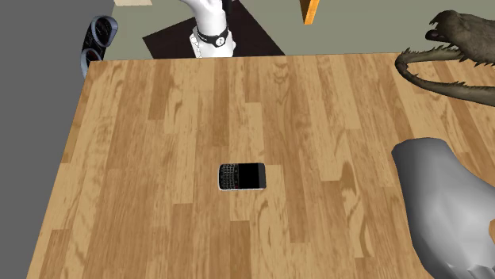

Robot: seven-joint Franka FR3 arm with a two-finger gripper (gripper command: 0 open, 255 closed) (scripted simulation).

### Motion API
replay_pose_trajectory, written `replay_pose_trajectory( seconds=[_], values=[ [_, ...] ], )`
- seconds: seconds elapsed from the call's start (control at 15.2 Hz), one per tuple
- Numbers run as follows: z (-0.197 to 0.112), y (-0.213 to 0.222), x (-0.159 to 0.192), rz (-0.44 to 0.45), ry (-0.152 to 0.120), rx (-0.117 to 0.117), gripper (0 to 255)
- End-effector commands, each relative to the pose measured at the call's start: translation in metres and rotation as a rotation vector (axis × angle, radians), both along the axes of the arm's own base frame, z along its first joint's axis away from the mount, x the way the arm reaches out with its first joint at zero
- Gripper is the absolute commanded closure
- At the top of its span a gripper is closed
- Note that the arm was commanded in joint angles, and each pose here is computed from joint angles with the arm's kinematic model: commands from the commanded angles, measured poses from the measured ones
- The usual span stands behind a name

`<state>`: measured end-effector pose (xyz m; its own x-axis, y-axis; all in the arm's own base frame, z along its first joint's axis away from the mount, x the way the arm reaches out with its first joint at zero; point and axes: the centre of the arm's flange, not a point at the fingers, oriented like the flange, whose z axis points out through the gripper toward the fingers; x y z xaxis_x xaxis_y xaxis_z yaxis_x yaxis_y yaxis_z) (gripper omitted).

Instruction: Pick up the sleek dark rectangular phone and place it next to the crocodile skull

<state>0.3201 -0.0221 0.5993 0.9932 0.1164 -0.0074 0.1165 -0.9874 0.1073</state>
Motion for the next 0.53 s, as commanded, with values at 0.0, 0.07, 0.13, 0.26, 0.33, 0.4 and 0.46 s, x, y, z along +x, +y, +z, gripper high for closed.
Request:
replay_pose_trajectory(
  seconds=[0.0, 0.07, 0.13, 0.26, 0.33, 0.4, 0.46],
  values=[
    [0.000, 0.000, 0.000, 0.000, 0.000, 0.000, 0],
    [-0.005, -0.011, 0.006, 0.026, 0.001, 0.004, 0],
    [-0.010, -0.022, 0.012, 0.052, 0.003, 0.009, 0],
    [-0.020, -0.044, 0.026, 0.104, 0.006, 0.017, 0],
    [-0.025, -0.054, 0.033, 0.130, 0.007, 0.022, 0],
    [-0.030, -0.064, 0.041, 0.156, 0.009, 0.026, 0],
    [-0.035, -0.074, 0.048, 0.182, 0.010, 0.030, 0]
  ],
)
